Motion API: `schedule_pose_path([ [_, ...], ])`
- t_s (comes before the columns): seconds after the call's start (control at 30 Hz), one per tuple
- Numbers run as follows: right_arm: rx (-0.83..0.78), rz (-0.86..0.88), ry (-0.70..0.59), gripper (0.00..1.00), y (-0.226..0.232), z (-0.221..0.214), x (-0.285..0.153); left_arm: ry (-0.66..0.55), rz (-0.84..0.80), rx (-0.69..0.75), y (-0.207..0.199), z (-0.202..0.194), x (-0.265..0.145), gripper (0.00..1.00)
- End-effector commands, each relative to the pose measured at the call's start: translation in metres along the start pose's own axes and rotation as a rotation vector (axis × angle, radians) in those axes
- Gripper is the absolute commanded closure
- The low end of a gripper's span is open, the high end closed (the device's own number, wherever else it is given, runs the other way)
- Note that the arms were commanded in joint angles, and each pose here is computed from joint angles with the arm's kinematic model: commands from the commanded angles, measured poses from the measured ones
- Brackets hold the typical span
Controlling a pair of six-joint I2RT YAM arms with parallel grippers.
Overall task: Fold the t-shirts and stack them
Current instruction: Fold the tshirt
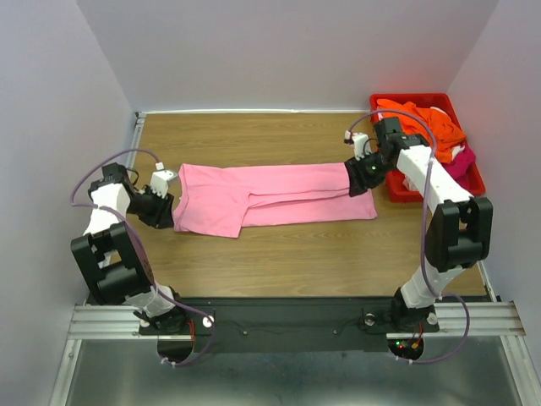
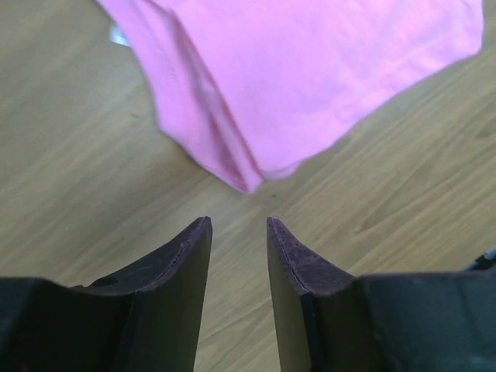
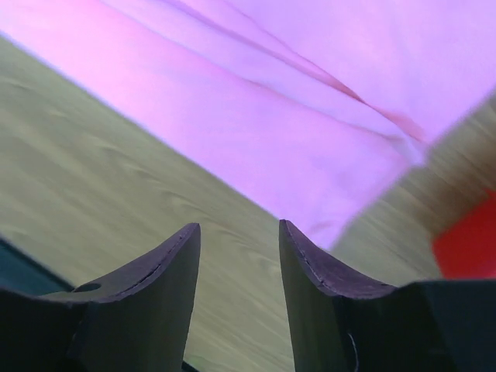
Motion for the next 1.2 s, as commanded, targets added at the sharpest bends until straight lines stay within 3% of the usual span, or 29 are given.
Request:
schedule_pose_path([
  [0.0,0.057,0.208,-0.174,0.5,0.054,0.035,0.003,0.058,-0.137,-0.055,-0.023,-0.028,0.016,0.55],
  [0.17,0.015,0.361,-0.248,0.5,0.124,0.066,0.047,0.059,-0.212,-0.11,-0.03,-0.034,0.026,0.54],
  [0.3,0.069,0.446,-0.248,0.5,0.176,0.084,0.084,0.041,-0.196,-0.11,-0.029,-0.03,0.024,0.53],
  [0.53,0.105,0.447,-0.34,0.47,0.251,0.1,0.13,-0.012,-0.175,-0.09,-0.024,-0.013,0.018,0.53],
  [0.8,0.268,0.416,-0.324,0.45,0.279,0.103,0.181,-0.071,-0.149,-0.051,-0.025,-0.006,0.013,0.53],
  [1.17,0.342,0.439,-0.32,0.55,0.295,0.109,0.215,-0.08,-0.113,0.006,-0.023,-0.005,0.009,0.52],
])
Point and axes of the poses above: each gripper's point midway between its finger pads, its own x axis out along the fingers, its own y axis along the line the jaws close on, z = x × y, the point moved 7 cm from there along -x, back along the fingers, and after that the axes turned 11 degrees about -x, right-handed, at the moved point
